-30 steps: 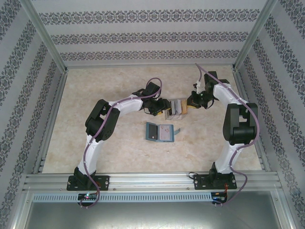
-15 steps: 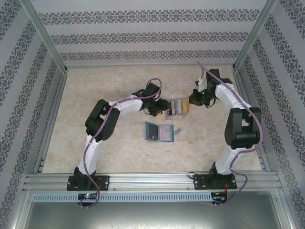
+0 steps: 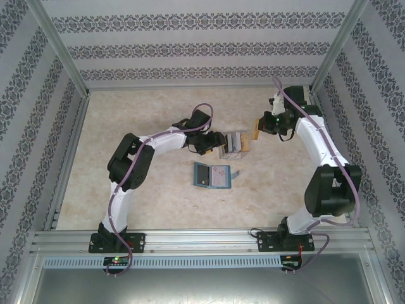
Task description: Put the credit cards into the card holder
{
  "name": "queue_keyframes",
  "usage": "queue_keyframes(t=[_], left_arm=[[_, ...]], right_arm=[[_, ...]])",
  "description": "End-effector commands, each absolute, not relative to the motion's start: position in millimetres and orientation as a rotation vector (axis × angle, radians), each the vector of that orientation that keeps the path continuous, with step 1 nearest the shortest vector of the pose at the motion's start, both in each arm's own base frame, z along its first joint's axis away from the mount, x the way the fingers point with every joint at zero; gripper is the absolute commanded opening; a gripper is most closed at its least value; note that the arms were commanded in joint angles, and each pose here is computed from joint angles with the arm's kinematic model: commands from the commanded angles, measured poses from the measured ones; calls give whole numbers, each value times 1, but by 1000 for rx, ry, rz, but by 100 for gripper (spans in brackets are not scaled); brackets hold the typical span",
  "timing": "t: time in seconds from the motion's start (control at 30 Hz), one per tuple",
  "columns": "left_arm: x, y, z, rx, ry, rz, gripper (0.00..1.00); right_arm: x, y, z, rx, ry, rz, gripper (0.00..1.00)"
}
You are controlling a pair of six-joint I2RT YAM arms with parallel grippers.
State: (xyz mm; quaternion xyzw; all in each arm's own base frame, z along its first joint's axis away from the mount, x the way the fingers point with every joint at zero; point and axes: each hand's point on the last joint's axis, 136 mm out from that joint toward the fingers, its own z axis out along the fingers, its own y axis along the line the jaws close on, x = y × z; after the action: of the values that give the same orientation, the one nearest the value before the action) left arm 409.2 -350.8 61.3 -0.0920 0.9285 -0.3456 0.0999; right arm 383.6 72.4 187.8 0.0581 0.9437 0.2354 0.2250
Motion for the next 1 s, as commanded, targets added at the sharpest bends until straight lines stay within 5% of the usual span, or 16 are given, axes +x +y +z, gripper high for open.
queue_keyframes(t=[0.0,0.2,0.57,0.97], left_arm=[[412,-348,96,-196,2646,-1037,69],[400,-335,135,-149,2532,-1069,75],[371,-366,209,100,2244,-1668,79],[357,-370,237,225,2124,-1814,20]], right_arm=[[372,83,210,184,2519,779,0],[344,119,222,138,2417,1113,0],[314,181,225,-142,2379,1362,0],[318,182,223,-156,2385,1398,0]])
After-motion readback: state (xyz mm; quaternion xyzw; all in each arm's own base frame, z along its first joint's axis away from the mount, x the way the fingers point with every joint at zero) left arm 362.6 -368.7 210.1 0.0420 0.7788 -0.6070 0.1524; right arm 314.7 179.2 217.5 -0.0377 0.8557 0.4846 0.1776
